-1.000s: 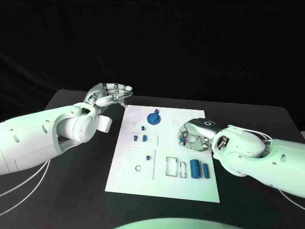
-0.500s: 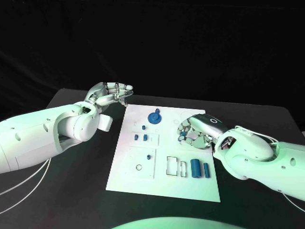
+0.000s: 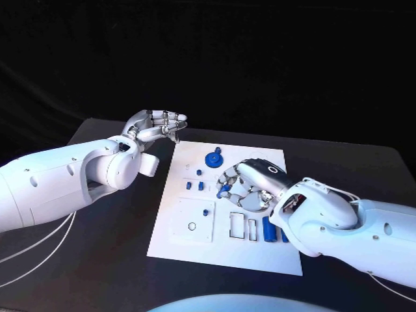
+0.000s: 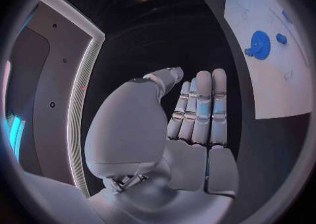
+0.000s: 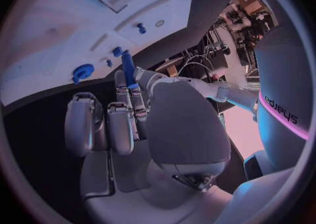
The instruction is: Assemble the parts on the task board
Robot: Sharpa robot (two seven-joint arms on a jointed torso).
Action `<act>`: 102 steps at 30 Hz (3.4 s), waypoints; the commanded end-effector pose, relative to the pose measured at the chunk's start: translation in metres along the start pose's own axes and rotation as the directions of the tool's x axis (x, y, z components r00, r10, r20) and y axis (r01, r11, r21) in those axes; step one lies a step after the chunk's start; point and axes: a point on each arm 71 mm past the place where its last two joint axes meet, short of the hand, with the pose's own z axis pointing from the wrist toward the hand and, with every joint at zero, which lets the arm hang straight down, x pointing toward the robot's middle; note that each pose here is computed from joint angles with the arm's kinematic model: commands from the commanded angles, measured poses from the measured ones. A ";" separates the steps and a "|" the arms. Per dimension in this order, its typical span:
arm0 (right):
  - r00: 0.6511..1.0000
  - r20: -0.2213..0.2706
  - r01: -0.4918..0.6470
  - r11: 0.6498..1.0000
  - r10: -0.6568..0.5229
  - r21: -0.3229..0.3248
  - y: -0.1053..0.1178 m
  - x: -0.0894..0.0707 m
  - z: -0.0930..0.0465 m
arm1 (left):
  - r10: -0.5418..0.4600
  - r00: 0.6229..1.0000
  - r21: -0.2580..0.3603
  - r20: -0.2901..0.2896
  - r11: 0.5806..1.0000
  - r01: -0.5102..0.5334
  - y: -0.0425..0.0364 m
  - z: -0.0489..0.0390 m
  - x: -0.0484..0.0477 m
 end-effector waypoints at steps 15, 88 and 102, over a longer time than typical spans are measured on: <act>0.996 -0.087 -0.012 0.990 -0.001 -0.142 0.036 0.053 0.021 | -0.015 0.999 0.009 -0.028 1.000 0.015 -0.0013 0.0034 0.0096; 0.995 -0.084 0.043 0.989 -0.055 -0.141 0.039 0.075 0.017 | -0.015 0.999 -0.001 -0.030 1.000 0.015 -0.0004 0.0032 0.0090; 0.994 -0.043 -0.098 0.995 0.099 0.019 -0.009 0.016 -0.024 | -0.011 1.000 -0.005 -0.022 1.000 0.011 0.0008 0.0017 0.0054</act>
